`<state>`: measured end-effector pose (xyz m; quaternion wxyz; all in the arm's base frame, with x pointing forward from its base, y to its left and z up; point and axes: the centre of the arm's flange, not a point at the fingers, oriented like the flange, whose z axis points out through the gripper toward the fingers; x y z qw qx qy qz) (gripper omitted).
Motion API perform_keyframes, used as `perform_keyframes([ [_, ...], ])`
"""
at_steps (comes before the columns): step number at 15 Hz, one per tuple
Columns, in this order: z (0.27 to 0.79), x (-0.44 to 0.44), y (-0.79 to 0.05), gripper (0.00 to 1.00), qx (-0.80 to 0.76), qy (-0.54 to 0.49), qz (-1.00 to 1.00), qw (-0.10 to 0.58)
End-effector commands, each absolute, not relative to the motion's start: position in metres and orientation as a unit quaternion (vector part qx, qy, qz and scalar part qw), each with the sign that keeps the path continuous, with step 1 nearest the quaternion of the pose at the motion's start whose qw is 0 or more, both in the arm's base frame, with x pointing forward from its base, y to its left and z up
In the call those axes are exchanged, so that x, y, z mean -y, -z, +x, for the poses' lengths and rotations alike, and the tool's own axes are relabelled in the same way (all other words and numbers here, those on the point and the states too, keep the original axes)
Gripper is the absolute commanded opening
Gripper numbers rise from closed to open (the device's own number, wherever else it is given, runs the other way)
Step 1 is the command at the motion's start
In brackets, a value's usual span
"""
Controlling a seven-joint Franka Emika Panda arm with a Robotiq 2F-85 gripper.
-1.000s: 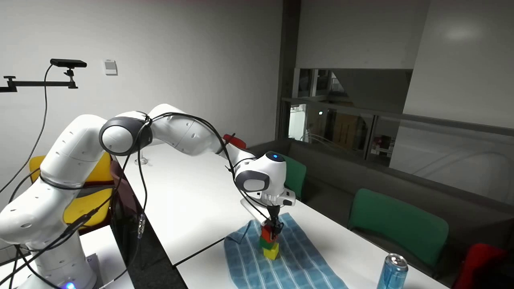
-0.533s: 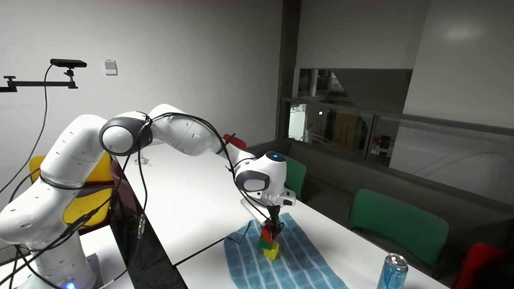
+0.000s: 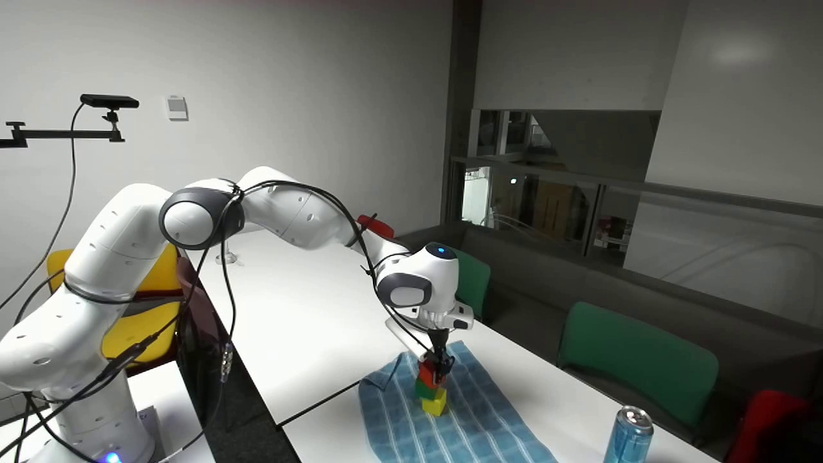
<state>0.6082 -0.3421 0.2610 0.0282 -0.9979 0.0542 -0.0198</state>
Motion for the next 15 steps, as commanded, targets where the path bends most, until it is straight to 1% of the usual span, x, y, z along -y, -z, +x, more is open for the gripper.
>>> perform_keyframes([
  [1, 0.5969, 0.3355, -0.2746, 0.31, -0.057, 0.021, -0.998, 0.029],
  [15, 0.5945, 0.3265, -0.2736, 0.31, -0.056, 0.020, -0.998, 0.028],
])
